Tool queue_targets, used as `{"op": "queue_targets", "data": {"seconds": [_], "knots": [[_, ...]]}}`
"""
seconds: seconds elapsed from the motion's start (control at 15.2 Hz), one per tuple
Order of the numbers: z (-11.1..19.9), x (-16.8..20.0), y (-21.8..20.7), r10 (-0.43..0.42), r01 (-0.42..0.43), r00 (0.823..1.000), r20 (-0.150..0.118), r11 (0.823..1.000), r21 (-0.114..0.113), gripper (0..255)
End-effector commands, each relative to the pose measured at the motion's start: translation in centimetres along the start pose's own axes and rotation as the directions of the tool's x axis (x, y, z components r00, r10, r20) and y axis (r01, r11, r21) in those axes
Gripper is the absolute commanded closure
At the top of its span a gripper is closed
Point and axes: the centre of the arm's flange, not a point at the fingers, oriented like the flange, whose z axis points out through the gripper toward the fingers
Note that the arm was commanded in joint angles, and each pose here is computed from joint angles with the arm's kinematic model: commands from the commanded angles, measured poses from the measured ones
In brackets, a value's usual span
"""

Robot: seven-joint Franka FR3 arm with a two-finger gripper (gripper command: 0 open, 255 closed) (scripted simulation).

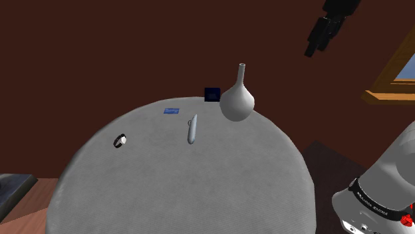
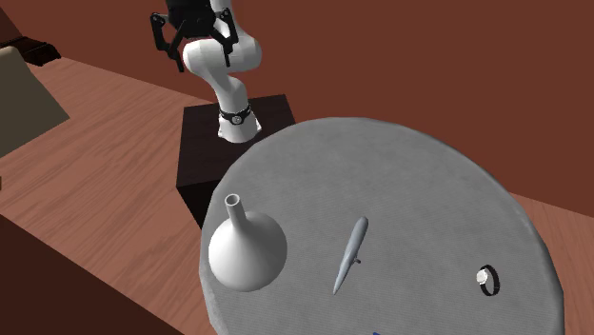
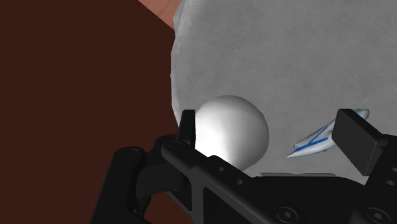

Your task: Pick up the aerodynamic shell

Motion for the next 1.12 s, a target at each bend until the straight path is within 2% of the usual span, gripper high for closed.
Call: {"op": "queue_targets", "data": {"seconds": [0.0,1.06], "knots": [[0.0,0.0,0.0,0.000,0.000,1.000,0.000,1.000,0.000,0],[14.4,12.0,-10.3,0.118,-0.120,0.991,0.068,0.992,0.025,0]]}}
